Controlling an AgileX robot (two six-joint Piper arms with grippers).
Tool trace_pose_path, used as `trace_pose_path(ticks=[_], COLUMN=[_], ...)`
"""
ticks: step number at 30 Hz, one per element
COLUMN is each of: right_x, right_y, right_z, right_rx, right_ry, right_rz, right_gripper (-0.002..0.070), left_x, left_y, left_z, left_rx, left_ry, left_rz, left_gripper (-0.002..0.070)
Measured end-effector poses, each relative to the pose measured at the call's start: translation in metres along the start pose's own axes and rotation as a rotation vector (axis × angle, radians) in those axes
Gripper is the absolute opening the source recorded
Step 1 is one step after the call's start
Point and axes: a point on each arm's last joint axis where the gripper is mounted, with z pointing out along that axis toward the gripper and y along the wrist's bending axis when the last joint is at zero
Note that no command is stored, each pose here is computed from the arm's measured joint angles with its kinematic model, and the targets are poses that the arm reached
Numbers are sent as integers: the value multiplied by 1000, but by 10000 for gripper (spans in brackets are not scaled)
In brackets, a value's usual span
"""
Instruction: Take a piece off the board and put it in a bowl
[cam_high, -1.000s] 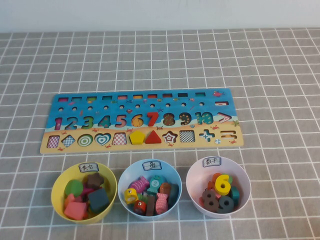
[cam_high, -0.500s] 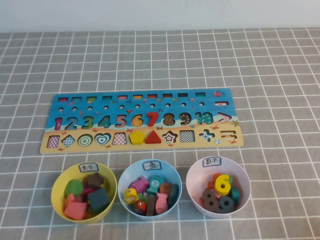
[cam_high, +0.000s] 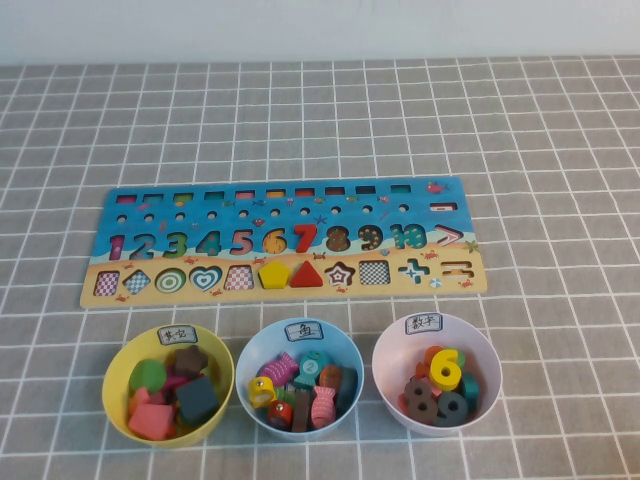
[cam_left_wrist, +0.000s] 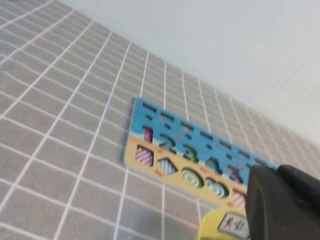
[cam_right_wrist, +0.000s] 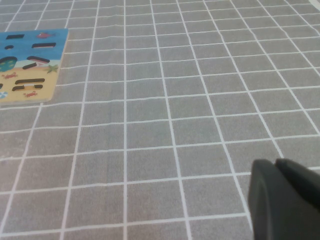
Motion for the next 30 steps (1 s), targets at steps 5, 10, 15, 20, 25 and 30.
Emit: trace_pose_path(ticks=[5,10,15,20,25,30], right_x=[0,0,0,0,0,0], right_y=[0,0,0,0,0,0], right_z=[0,0,0,0,0,0], right_rx=[0,0,0,0,0,0], right_ry=[0,0,0,0,0,0], right_rz=[0,0,0,0,0,0], right_gripper=[-17,-17,-17,-17,-17,-17], left_x=[-7,-17,-52,-75,-87,-98], left_y=[-1,-9,-36,-53,-62,-68], left_z=[0,-3,-2,16,43,77], left_rx=[8,32,39,-10,-47,-54], left_ry=[-73,-64,38,245,450,619], left_rz=[-29,-30,13,60,132,211], left_gripper=[-4,-5,-5,-4,-5,-4])
